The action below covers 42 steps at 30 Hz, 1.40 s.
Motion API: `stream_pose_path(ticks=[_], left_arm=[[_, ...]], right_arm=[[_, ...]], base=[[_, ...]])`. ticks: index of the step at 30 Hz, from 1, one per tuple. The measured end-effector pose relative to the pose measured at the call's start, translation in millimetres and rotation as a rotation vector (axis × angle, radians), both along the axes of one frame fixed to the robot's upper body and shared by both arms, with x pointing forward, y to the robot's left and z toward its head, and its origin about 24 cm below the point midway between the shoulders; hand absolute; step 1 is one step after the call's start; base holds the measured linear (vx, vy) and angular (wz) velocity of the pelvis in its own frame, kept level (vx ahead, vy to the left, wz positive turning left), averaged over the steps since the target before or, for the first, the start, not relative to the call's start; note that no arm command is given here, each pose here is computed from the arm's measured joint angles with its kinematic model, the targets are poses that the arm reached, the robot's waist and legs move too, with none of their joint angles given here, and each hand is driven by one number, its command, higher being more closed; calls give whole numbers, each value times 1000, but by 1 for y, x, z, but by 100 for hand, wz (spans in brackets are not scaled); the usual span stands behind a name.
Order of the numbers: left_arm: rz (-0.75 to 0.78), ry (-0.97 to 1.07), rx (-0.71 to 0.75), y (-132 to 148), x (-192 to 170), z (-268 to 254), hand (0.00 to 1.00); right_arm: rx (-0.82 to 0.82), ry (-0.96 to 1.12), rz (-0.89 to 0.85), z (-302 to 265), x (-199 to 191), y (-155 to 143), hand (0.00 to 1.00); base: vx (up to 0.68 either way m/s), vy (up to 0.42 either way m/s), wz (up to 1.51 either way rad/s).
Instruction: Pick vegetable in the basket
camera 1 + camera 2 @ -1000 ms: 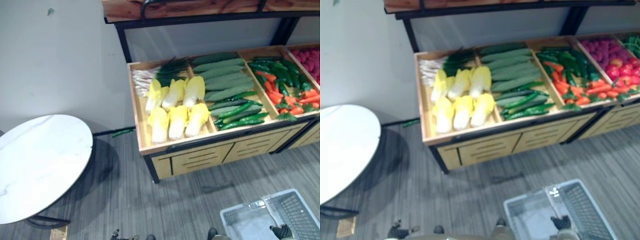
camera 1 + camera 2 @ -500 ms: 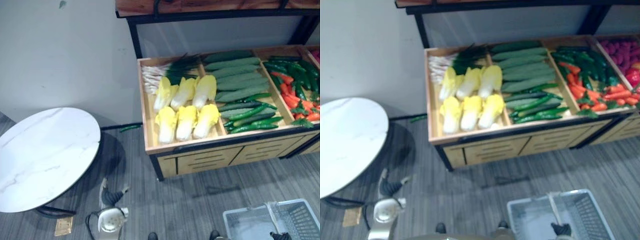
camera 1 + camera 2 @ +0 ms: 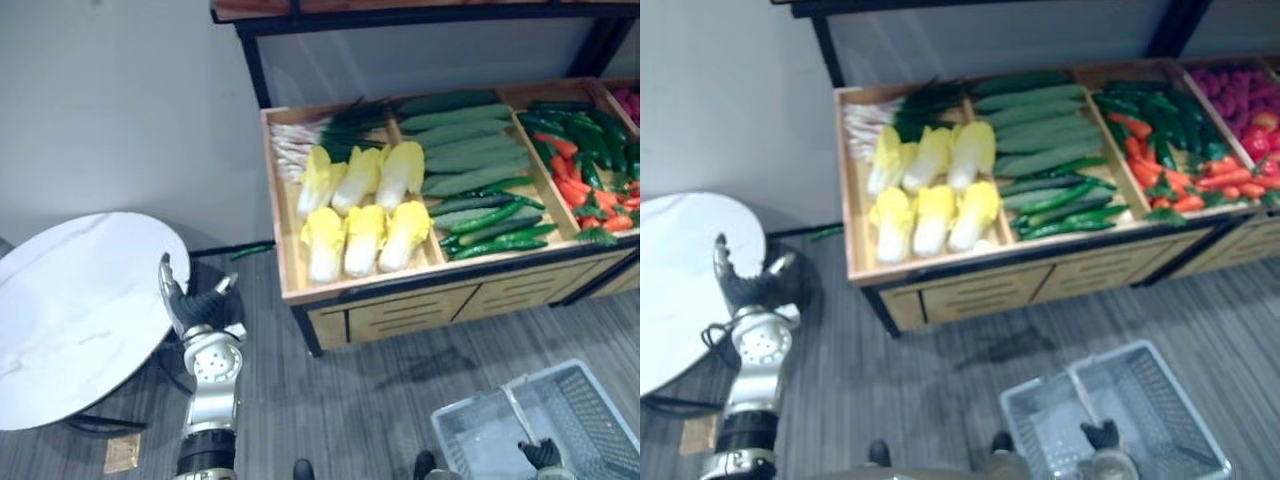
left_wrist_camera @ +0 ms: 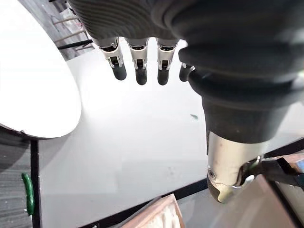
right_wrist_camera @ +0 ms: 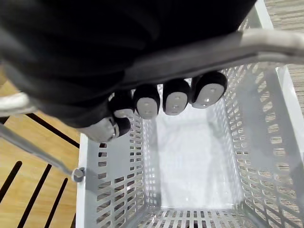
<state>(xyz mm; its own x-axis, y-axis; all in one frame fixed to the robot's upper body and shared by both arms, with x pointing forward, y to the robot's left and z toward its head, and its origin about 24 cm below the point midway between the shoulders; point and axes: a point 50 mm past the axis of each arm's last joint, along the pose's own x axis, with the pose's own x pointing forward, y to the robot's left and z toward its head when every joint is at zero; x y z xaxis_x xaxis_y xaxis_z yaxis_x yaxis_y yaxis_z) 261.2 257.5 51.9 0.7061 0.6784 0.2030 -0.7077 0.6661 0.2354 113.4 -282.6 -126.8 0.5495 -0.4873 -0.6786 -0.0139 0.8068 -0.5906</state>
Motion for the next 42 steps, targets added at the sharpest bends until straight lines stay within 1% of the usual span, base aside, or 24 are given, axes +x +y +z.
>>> stream_pose_path(ticks=[4, 13, 16, 18, 25, 36, 42], left_arm=[[-2, -45, 15, 1, 12, 14, 0], [-4, -49, 22, 3, 38, 31, 0], [-14, -64, 21, -1, 45, 37, 0], [-37, -33, 23, -7, 48, 32, 0], [-79, -22, 28, -17, 55, 31, 0], [-176, -6, 16, -47, 61, 25, 0], [-184, 10, 15, -49, 61, 21, 0]], right_arm=[[-2, -45, 44, 6, 16, 2, 100], [-18, -122, 117, 18, 42, 9, 100], [-28, -150, 128, 23, 49, 8, 100], [-35, -163, 146, 25, 53, 9, 100], [-47, -221, 208, 34, 69, 16, 100], [-59, -234, 228, 35, 71, 19, 100], [-60, -242, 232, 36, 71, 20, 100]], base=[[57, 1, -23], [27, -8, -16], [9, -11, -9], [32, -6, -11], [6, -1, -2], [1, -6, -7], [-10, -11, -11]])
